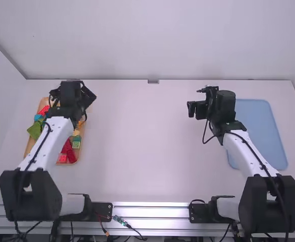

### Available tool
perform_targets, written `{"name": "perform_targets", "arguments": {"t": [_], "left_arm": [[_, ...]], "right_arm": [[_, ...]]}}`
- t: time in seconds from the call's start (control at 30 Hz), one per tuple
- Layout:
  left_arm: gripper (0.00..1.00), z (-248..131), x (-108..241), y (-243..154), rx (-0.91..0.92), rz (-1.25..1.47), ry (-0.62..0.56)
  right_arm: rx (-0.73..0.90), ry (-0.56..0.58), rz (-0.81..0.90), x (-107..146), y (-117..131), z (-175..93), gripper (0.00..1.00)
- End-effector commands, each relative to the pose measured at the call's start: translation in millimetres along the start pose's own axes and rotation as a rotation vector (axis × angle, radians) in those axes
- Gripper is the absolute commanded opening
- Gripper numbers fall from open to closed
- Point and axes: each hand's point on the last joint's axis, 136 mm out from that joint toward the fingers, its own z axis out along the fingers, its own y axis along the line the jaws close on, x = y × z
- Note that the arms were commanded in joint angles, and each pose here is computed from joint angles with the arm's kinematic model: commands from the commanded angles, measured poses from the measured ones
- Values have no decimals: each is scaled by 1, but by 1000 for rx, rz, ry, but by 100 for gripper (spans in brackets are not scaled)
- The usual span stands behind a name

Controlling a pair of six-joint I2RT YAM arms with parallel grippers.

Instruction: Assemble lego blocks to make yellow taxi

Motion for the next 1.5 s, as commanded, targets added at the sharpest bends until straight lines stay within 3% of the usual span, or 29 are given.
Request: {"name": "perform_targets", "arguments": {"t": [0.0, 0.13, 0.33, 0.63, 0.87, 1.23, 1.47], "left_arm": [[99, 19, -15, 2, 28, -126, 80], [99, 51, -37, 18, -8, -220, 192], [99, 89, -33, 32, -101, -304, 332], [97, 122, 16, 63, -275, -313, 502], [100, 124, 29, 85, -379, -342, 489], [86, 129, 43, 101, -416, -340, 486], [90, 137, 45, 106, -398, -331, 468]], "right_arm": [[9, -14, -8, -7, -2, 0, 99], [9, -12, -7, -7, -2, 0, 99], [9, -14, -8, -7, -2, 0, 99], [9, -14, -8, -7, -2, 0, 99], [9, -11, -7, -6, -2, 0, 99], [9, -11, -7, -6, -2, 0, 99], [9, -11, -7, -6, -2, 0, 99]]}}
